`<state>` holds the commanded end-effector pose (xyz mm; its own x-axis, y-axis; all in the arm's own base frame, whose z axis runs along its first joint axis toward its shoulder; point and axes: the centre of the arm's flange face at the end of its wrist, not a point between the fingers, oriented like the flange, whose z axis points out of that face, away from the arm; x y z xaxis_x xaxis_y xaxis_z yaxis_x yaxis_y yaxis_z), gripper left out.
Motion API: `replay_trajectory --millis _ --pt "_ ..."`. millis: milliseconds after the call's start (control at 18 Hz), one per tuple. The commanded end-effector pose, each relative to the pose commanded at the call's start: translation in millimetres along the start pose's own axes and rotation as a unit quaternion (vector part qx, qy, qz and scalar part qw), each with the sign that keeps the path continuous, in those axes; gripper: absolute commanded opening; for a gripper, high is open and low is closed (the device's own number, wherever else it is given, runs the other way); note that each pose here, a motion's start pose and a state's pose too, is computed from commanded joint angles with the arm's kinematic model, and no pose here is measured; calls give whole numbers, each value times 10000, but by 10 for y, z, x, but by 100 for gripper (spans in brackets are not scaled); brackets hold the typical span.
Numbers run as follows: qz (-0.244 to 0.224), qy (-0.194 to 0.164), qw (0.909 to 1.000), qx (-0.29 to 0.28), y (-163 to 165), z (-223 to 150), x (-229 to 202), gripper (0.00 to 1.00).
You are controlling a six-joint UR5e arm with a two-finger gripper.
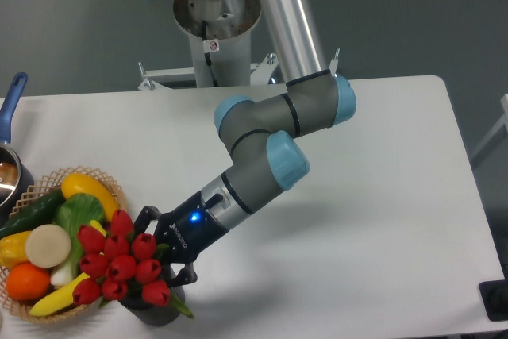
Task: Pick up the flowers from the vase
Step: 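Close the gripper on the tulip stems and lift them upward, then carry the held tulips away from the black vase and hold them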
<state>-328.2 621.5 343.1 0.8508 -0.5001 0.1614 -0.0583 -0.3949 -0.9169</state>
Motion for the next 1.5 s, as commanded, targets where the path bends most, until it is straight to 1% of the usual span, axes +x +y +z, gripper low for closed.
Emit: replay_trajectory --millis 167,278,500,667,778,1056,1222,1278,1389,1500 --pt "-308 -81 9994 144 -301 -180 54 0" --pt "-422 -107 9988 237 -425 -271 41 0" --pt "-420 -224 9983 334 -634 -444 -11 0" --pt "-428 -285 9973 524 -841 -661 -77 0" --pt "-449 -396 9965 586 -973 -822 -129 0" --pt "-611 -563 9940 705 -1245 -1082 -184 0" --pt "-721 -692 9920 768 -1325 -1272 -243 0" --pt "-804 -731 9910 785 -1314 -1332 -269 0" --pt "-820 -830 9899 808 -1324 -1470 -270 0" --pt "-850 -1026 9875 841 -1284 -1728 -322 0"
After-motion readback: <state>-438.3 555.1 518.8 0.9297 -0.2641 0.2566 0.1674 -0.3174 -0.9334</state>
